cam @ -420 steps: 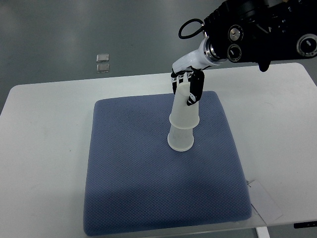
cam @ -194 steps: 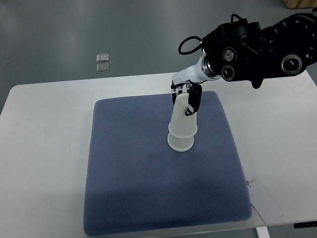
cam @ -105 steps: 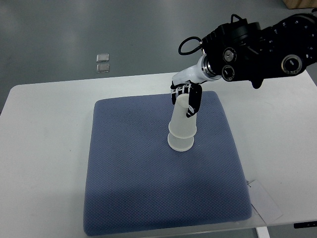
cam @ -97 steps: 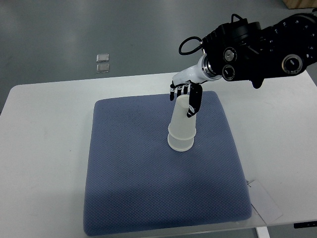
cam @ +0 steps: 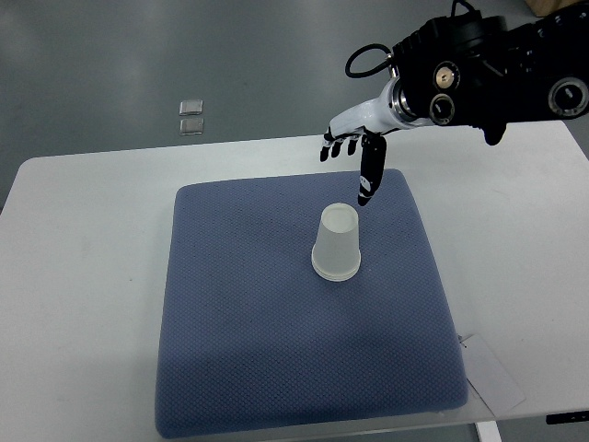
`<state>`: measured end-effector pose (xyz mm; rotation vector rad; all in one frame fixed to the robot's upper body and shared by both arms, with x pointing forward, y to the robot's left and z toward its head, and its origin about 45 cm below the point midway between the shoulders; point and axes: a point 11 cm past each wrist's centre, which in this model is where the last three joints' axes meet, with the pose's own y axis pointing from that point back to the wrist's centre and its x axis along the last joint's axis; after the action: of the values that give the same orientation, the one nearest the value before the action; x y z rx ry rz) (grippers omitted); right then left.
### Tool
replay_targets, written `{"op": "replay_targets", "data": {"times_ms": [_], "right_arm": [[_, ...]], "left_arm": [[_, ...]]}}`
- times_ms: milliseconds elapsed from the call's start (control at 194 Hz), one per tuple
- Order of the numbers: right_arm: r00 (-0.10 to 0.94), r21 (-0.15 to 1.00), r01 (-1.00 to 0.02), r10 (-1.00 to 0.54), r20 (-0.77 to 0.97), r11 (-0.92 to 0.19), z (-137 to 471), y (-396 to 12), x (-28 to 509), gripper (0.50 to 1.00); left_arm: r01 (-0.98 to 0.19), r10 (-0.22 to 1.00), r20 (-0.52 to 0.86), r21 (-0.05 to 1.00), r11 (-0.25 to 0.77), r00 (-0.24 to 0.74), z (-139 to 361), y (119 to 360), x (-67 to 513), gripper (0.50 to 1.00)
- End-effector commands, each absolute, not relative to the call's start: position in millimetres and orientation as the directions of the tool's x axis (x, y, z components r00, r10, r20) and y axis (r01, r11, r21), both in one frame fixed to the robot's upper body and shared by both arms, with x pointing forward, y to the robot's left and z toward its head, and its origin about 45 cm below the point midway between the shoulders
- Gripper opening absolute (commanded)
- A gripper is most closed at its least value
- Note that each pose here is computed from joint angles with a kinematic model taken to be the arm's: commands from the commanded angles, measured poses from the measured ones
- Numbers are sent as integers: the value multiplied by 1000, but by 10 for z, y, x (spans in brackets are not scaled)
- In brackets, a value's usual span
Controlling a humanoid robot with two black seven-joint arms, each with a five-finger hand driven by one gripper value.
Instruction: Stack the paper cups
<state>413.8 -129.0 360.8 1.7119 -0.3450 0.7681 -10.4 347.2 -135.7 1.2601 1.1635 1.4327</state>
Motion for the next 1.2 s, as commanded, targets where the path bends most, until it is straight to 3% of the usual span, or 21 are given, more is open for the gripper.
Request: {"op": "replay_targets", "data": {"times_ms": [0, 242, 387, 552, 671, 815, 872, 1197], "right_arm": [[729, 704, -634, 56, 682, -319, 3805, -1384, 4255, 901], [706, 577, -707, -358, 612, -408, 4010, -1820, 4541, 901], [650, 432, -755, -649, 395, -493, 4079, -2048, 4707, 901], [538, 309, -814, -839, 81, -492, 3954, -2335, 4839, 901], [447, 278, -844, -888, -108, -458, 3679, -2556, 4898, 901], [411, 231, -861, -887, -212, -454, 3478, -2571, 4914, 901], [358, 203, -877, -875, -327, -435, 3191, -2566, 4929, 901], [199, 161, -924, -795, -573, -347, 2629, -2595, 4954, 901]], "left_arm": [[-30, 979, 174, 984, -178, -102, -1357, 3472, -104, 1000], [-30, 979, 174, 984, -178, -102, -1357, 3472, -104, 1000], [-30, 979, 174, 984, -178, -102, -1357, 3472, -104, 1000], [-30, 979, 174, 984, -178, -102, -1357, 3472, -104, 1000], [-30, 979, 174, 984, -178, -102, -1357, 3472, -104, 1000], [-30, 979, 174, 984, -178, -102, -1357, 3472, -104, 1000], [-30, 979, 174, 984, -178, -102, -1357, 3472, -104, 1000], [-30, 979, 174, 984, -178, -102, -1357, 3472, -104, 1000]]}}
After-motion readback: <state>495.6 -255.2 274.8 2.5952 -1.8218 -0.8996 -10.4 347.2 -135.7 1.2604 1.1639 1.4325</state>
